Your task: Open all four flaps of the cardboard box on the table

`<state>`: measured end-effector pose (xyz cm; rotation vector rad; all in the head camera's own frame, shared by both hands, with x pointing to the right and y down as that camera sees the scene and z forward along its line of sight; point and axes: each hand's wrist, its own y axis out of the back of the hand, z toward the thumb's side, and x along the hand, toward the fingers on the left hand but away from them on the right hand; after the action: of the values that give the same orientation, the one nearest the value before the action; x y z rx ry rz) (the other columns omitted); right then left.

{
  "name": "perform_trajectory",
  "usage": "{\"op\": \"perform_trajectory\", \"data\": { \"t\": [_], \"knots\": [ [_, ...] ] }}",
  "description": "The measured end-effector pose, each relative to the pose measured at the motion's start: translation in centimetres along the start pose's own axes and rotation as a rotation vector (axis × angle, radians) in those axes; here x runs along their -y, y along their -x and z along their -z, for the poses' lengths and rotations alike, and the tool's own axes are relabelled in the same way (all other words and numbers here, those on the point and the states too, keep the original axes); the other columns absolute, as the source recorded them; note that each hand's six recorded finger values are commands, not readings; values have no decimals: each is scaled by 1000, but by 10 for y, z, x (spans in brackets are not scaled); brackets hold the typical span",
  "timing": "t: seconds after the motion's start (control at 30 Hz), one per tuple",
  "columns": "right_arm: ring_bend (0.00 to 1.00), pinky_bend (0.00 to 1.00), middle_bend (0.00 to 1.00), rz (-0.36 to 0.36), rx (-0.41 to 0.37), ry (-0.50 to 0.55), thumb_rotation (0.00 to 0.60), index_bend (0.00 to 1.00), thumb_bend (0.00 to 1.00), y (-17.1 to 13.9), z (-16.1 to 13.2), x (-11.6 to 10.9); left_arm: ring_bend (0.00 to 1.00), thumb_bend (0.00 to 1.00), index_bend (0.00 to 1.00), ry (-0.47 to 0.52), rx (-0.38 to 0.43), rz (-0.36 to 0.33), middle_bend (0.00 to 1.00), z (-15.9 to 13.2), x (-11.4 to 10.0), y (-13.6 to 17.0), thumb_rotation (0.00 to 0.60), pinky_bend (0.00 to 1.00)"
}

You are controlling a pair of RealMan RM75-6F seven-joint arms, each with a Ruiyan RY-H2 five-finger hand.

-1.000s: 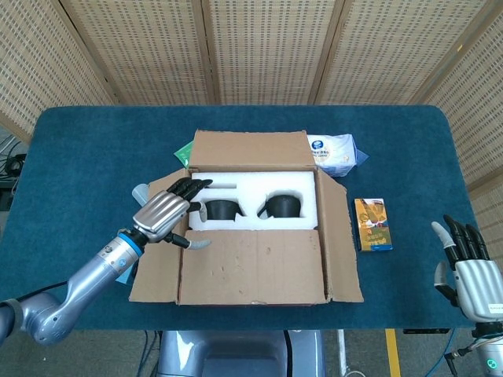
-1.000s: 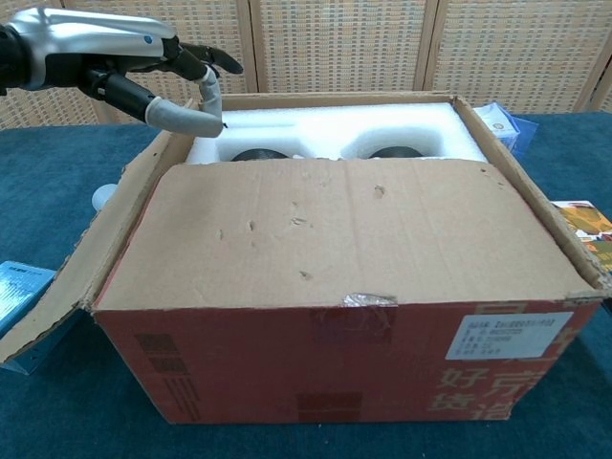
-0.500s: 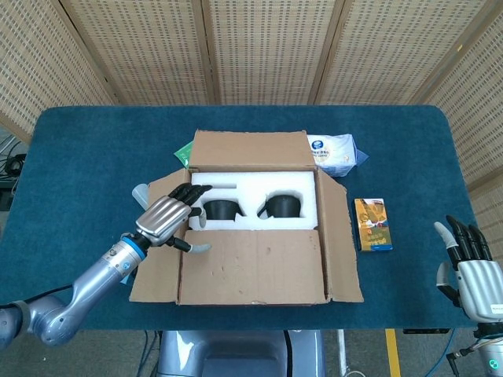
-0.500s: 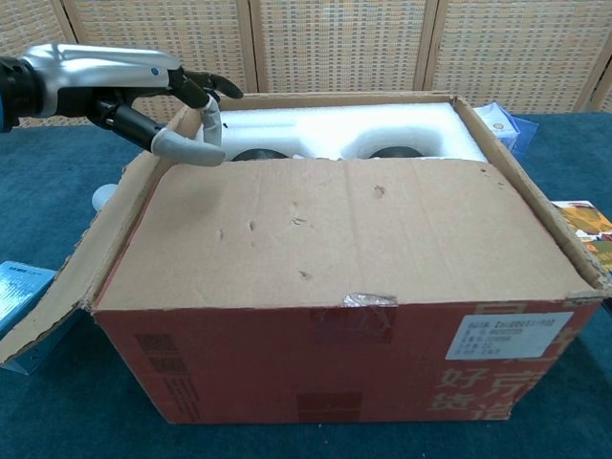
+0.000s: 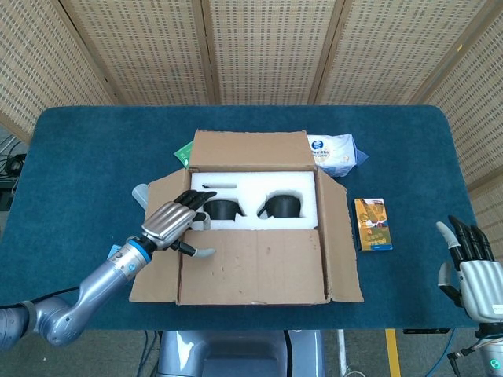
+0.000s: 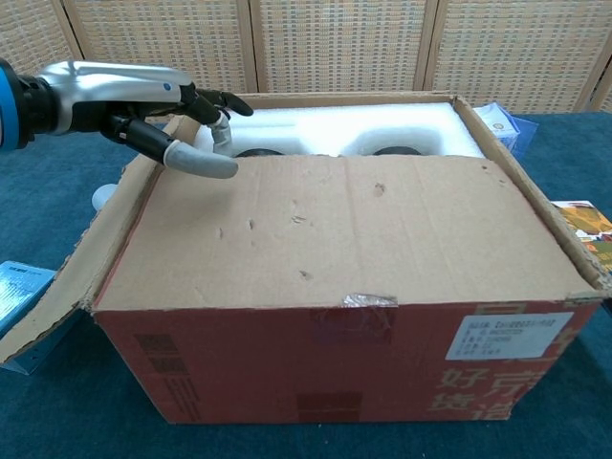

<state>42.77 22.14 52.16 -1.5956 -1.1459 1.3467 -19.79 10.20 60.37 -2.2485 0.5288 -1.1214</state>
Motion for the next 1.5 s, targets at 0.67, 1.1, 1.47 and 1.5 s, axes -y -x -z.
{"op": "perform_trajectory", "data": {
  "t": [0.67,1.1,1.47,1.5],
  "knots": [
    [0,0,1,7,3,0,600,0,802,-1,1,-1,0,0,538,141,58,50,0,-16,-13,14,151,0],
    [0,0,1,6,0,-1,600,0,802,0,-2,-1,0,0,536,173,160,33,0,-41,-36,42,107,0],
    [0,0,1,10,-6,-3,600,0,802,-1,-4,-3,0,0,536,173,252,27,0,-62,-50,69,85,0],
    [0,0,1,11,-7,-3,600,0,802,-1,-4,-3,0,0,535,173,259,27,0,-63,-51,71,84,0]
  ]
}}
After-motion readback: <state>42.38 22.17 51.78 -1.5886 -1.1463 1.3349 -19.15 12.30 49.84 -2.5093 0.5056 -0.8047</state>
